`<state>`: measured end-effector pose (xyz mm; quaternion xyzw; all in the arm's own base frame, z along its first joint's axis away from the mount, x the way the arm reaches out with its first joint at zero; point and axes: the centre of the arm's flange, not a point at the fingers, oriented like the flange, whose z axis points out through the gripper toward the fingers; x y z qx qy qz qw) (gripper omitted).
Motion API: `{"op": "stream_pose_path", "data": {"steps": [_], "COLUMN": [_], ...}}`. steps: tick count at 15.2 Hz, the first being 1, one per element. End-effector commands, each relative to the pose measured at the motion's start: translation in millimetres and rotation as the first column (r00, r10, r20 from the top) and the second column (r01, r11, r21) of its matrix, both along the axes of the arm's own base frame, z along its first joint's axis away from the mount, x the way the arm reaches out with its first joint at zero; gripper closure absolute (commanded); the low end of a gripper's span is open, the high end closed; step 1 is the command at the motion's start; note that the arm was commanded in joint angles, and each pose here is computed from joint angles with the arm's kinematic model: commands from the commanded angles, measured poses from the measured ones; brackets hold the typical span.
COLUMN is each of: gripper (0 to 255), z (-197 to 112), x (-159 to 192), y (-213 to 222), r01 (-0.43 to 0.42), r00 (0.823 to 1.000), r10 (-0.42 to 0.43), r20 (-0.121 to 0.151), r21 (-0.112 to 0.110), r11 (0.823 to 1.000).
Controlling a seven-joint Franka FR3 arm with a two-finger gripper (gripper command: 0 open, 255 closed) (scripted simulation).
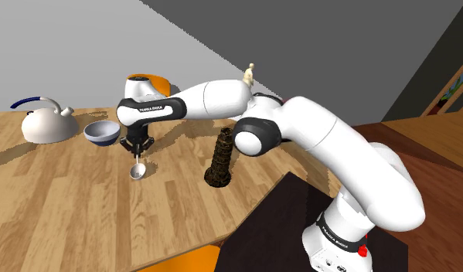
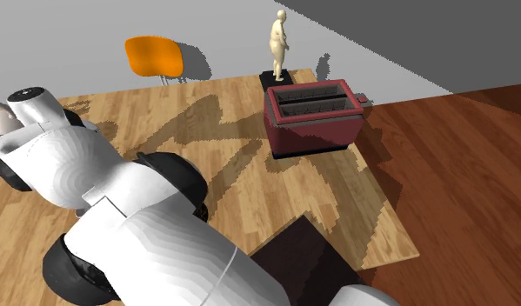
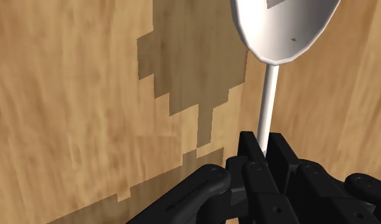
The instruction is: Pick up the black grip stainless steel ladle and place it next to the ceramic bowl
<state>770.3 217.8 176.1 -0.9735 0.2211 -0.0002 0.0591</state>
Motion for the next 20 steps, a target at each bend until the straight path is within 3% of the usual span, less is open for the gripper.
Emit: {"op": "stream_pose_path", "data": {"steps": [1, 8, 9, 14, 18, 20], "gripper": [255, 255, 0, 0, 0, 0], "z": [-7, -7, -7, -7, 43, 43], "x": [0, 0, 0, 0, -1, -1], "y": [0, 0, 0, 0, -6, -6], "r01": [0.0, 0.0, 0.0, 0.0, 0.0, 0.0], "r00": [1.0, 1.0, 1.0, 1.0, 1.0, 1.0], "r10": [0.0, 0.0, 0.0, 0.0, 0.0, 0.0], "r20": [0.0, 0.0, 0.0, 0.0, 0.0, 0.0], "r21": [0.0, 0.0, 0.0, 0.0, 0.0, 0.0], "r11": [1.0, 1.0, 1.0, 1.0, 1.0, 1.0]}}
